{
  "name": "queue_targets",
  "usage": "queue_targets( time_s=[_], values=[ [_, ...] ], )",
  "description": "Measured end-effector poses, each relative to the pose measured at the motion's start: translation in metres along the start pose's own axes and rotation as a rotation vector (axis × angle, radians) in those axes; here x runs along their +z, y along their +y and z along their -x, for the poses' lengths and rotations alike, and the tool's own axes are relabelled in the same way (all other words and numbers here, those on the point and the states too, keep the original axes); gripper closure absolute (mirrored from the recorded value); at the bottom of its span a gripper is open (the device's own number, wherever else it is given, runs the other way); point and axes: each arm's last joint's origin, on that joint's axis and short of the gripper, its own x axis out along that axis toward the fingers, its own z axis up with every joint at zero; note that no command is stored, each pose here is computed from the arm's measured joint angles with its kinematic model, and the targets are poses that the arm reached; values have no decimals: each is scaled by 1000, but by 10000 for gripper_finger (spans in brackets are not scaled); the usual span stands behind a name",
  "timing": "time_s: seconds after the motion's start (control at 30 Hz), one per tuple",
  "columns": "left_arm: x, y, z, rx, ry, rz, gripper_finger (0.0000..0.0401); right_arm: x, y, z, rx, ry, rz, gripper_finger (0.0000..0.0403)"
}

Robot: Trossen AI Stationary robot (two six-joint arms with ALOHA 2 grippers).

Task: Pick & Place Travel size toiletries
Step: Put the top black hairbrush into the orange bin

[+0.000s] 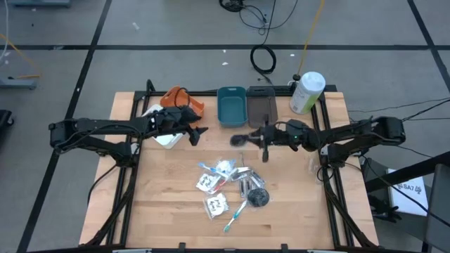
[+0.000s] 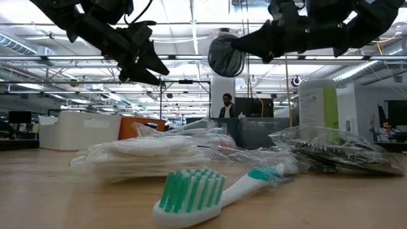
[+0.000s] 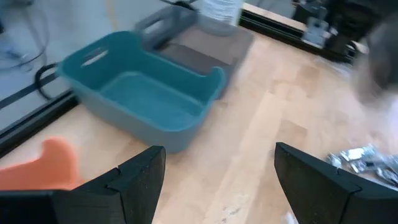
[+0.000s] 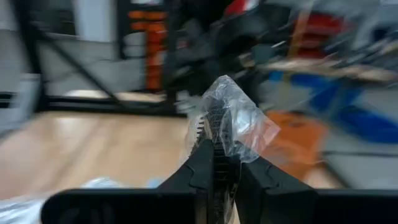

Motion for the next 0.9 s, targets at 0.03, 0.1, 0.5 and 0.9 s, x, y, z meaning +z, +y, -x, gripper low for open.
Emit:
queue_targets(
  time_s=[0.03,0.1,0.5,0.9],
  values=[
    [-1,-3,-3,-19,-6,-25,105,2,0,0,-41,-11,28,375],
    [-2,-11,-10,-52,-29,-78,105,4,-1,0,-105,-17,74,375],
    [-5,-53,-41,-206,-282,-233,105,11,-3,1,-155,-90,119,380],
    [-9,-59,-62,-227,-461,-202,105,12,-1,1,-101,-106,90,381]
  ],
)
